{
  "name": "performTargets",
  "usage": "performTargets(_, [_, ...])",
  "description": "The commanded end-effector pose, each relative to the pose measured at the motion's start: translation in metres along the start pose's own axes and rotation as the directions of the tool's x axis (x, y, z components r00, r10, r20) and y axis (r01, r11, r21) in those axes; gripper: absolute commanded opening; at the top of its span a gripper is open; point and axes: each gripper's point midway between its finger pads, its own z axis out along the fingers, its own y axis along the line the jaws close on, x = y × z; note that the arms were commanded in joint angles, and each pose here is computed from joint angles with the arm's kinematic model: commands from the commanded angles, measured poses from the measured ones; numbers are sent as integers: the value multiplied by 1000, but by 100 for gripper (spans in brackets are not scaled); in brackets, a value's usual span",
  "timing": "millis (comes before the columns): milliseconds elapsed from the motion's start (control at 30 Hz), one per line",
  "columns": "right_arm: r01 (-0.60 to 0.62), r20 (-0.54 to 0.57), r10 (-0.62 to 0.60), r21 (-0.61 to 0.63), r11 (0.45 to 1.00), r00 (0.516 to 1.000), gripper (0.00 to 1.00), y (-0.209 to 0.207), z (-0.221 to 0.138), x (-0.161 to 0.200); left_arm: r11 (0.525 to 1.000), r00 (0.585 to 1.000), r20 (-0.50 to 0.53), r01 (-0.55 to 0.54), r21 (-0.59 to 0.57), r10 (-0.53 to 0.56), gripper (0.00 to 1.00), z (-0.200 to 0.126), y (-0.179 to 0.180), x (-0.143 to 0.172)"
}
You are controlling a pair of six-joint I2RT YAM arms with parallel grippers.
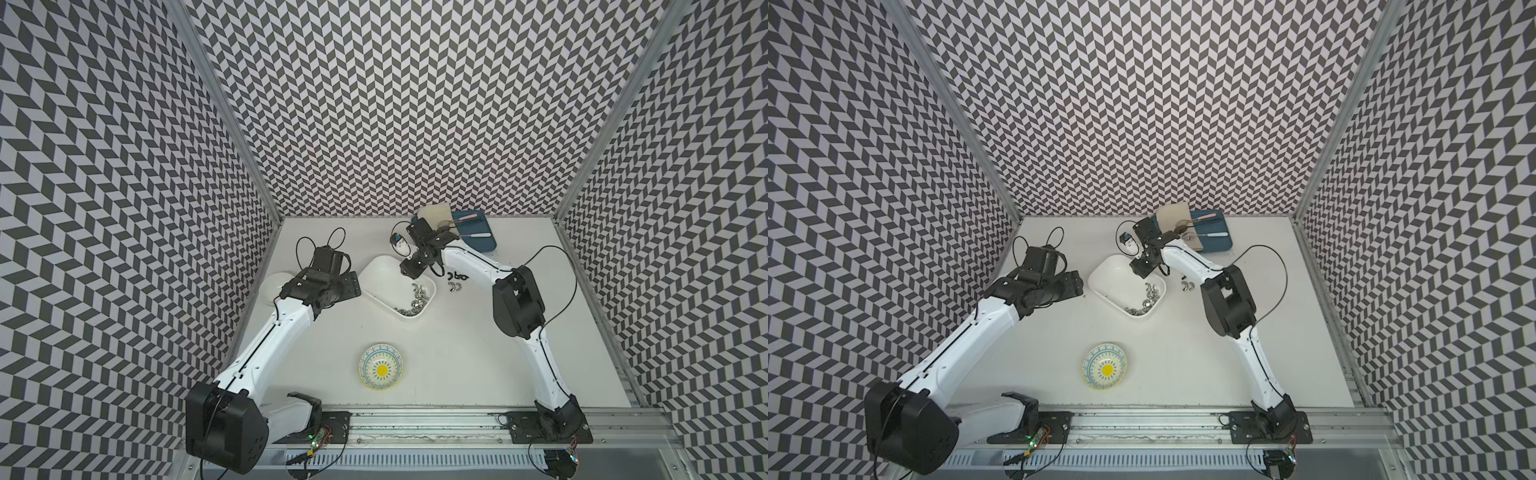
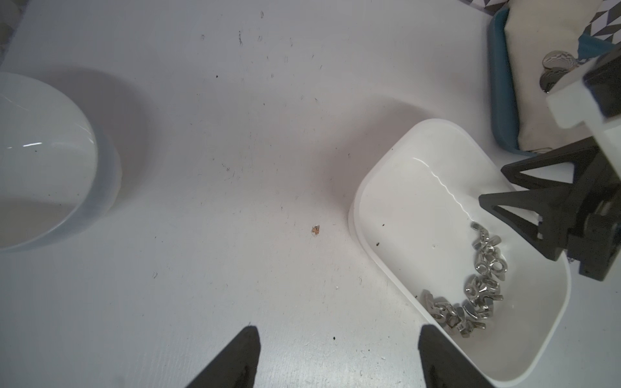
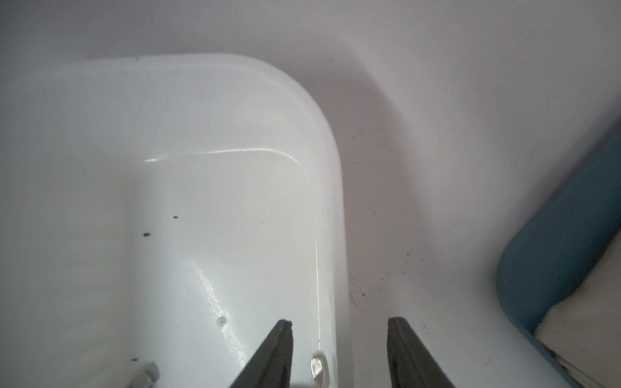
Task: Take out the wing nut from the storage box
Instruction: Adjust the storage box at the center of the board, then pick up the wing nut from the storage box.
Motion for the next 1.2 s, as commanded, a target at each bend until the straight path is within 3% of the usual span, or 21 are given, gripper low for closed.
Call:
performTargets(0, [-148, 175, 133, 79, 986, 976, 52, -7, -61, -46, 1000, 999, 38, 3, 0, -3, 79, -8, 2, -8])
performTargets(200, [-412, 158, 388, 174, 894, 908, 51, 1, -74, -9, 1000, 999, 44, 8, 9, -8, 79, -7, 0, -11])
performTargets(333, [-517, 175, 489, 201, 832, 855, 47, 22, -87, 12, 1000, 999, 45, 7, 13, -8, 79, -7, -2, -14])
performTargets(467, [-517, 180, 485, 257, 816, 855, 44, 45, -94, 21, 1000, 999, 44, 0, 12, 0, 79, -5, -2, -15])
performTargets(633, [-514, 109, 505, 264, 816, 856, 40, 60, -73, 42, 1000, 999, 48, -7, 19, 6, 79, -7, -4, -17])
performTargets(1167, [-484, 95, 491, 403, 777, 866, 35, 36, -19, 50, 1000, 998, 57, -15, 15, 14, 79, -18, 2, -16])
